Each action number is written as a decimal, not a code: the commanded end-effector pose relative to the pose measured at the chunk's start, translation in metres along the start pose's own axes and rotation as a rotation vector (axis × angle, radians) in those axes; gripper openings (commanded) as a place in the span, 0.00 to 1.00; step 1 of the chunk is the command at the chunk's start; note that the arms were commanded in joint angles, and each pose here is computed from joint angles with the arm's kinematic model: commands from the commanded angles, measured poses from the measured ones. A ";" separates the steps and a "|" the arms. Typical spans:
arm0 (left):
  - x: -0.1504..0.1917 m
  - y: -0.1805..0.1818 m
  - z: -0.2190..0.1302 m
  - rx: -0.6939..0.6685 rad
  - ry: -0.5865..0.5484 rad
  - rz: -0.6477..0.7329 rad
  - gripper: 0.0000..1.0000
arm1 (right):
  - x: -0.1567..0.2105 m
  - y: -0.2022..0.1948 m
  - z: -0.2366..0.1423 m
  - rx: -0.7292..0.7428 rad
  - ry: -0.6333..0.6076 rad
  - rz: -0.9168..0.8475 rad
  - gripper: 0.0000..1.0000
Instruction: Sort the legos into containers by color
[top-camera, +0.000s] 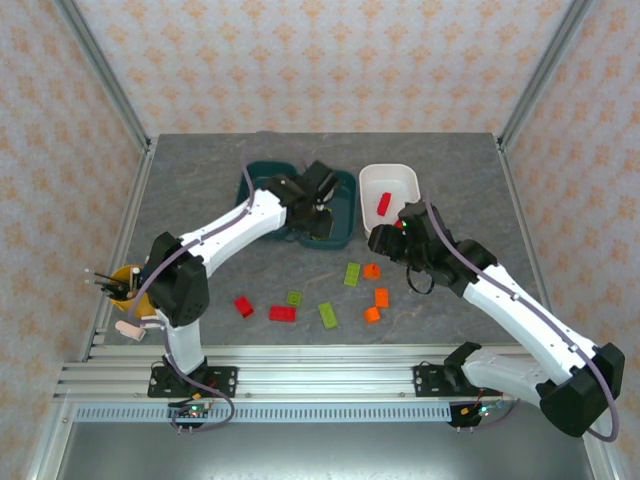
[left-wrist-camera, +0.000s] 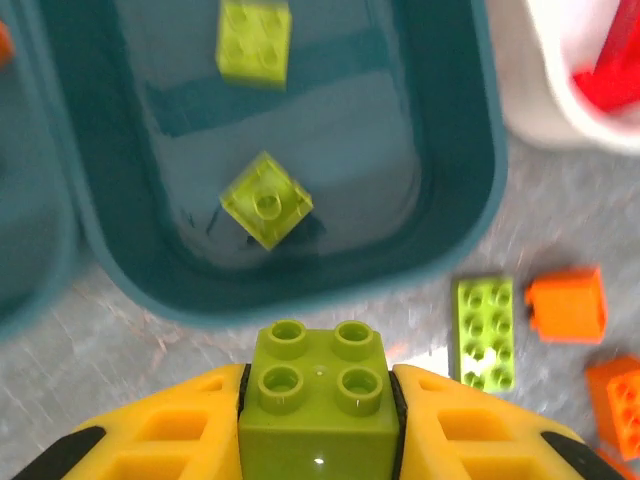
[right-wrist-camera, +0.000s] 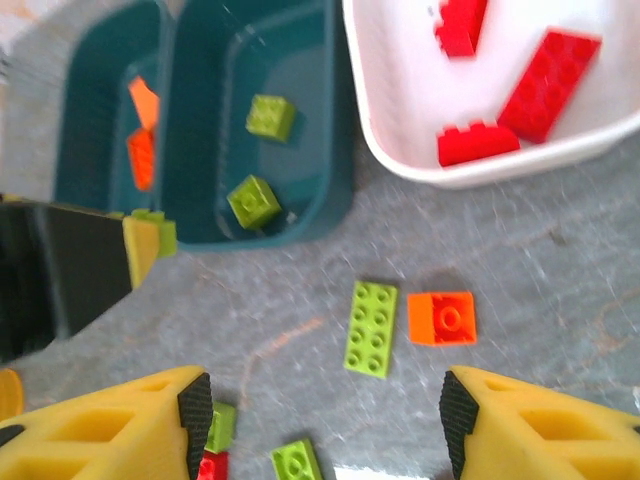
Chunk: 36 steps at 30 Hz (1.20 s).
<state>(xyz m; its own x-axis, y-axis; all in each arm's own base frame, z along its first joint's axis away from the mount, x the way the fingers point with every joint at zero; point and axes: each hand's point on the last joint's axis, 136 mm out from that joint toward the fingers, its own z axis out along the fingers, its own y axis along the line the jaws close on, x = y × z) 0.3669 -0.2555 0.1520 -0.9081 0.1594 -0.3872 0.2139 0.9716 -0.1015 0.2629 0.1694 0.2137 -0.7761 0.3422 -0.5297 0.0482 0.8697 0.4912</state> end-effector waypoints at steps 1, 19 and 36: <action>-0.009 0.010 0.023 -0.087 0.050 -0.026 0.34 | -0.035 0.022 -0.014 -0.049 -0.127 -0.013 0.64; -0.027 0.002 0.109 -0.080 0.150 -0.121 0.41 | -0.028 0.020 -0.005 -0.014 -0.070 -0.011 0.65; -0.063 0.007 -0.039 -0.001 -0.126 -0.282 0.65 | -0.024 0.021 -0.015 0.016 -0.003 -0.149 0.65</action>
<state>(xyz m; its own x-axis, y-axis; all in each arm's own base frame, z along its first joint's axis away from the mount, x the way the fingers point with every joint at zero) 0.4224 -0.2766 0.1653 -0.9206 -0.0498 -0.3872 0.0309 0.9794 -0.1995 0.2779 0.1765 0.2450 -0.7580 0.2776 -0.5903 -0.0216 0.8938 0.4480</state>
